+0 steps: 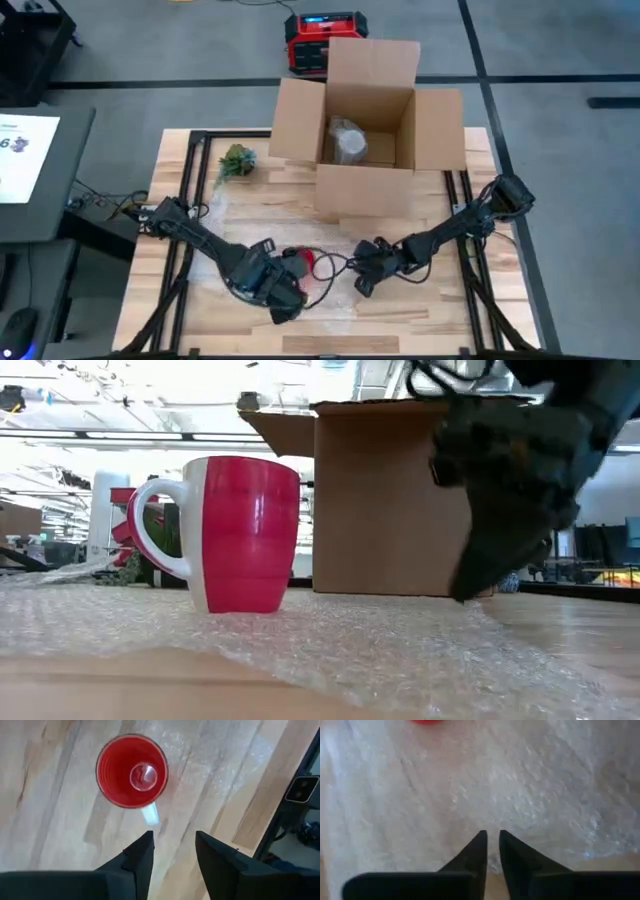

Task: Wrap mug
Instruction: Wrap the red mug in the bubble wrap

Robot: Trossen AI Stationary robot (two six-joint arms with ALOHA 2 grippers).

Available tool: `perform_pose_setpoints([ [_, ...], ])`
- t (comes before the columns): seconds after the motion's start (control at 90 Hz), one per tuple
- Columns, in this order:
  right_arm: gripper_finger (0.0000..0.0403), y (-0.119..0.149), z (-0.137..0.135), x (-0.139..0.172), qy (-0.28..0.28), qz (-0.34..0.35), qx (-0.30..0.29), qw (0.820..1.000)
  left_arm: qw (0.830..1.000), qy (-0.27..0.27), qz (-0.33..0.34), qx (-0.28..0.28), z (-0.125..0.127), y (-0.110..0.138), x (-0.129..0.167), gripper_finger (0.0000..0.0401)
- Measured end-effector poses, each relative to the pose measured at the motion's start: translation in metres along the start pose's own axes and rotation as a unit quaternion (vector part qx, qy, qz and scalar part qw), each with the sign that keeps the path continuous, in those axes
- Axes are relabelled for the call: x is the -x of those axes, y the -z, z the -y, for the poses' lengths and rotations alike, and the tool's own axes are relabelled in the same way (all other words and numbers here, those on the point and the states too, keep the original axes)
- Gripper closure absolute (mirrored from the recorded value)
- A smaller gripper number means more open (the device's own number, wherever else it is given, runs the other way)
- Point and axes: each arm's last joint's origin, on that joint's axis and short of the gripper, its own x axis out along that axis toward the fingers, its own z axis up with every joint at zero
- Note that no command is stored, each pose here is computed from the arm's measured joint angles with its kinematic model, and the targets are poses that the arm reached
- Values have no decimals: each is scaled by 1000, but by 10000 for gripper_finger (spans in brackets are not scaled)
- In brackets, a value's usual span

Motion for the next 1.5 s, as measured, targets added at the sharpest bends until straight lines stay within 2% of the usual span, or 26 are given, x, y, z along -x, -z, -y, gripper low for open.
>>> perform_pose_setpoints([
  [0.211,400,8,10,-1,9,-24,-7,1000,997,-3,49,57,5,18,14,313],
  [0.322,402,15,9,1,19,-42,-13,999,991,1,85,101,4,25,26,322],
  [0.411,402,25,6,4,27,-65,-29,997,988,0,101,114,2,28,29,329],
  [0.622,403,52,-9,18,49,-99,-81,991,988,-56,81,123,0,37,-1,346],
  [0.778,403,73,-22,29,59,-113,-150,981,987,-89,55,124,0,47,-27,351],
  [0.933,403,95,-31,39,60,-125,-223,965,988,-47,64,136,-9,51,-23,339],
  [1.111,403,113,-38,48,52,-127,-269,953,979,-44,116,163,-47,63,-5,326],
  [1.211,403,117,-44,51,42,-130,-275,952,972,-12,150,180,-72,73,-1,325],
  [1.367,402,115,-60,63,55,-136,-256,955,957,85,189,201,-100,92,-22,325],
  [1.5,402,104,-84,85,61,-137,-223,963,943,128,198,235,-122,107,-59,324],
])
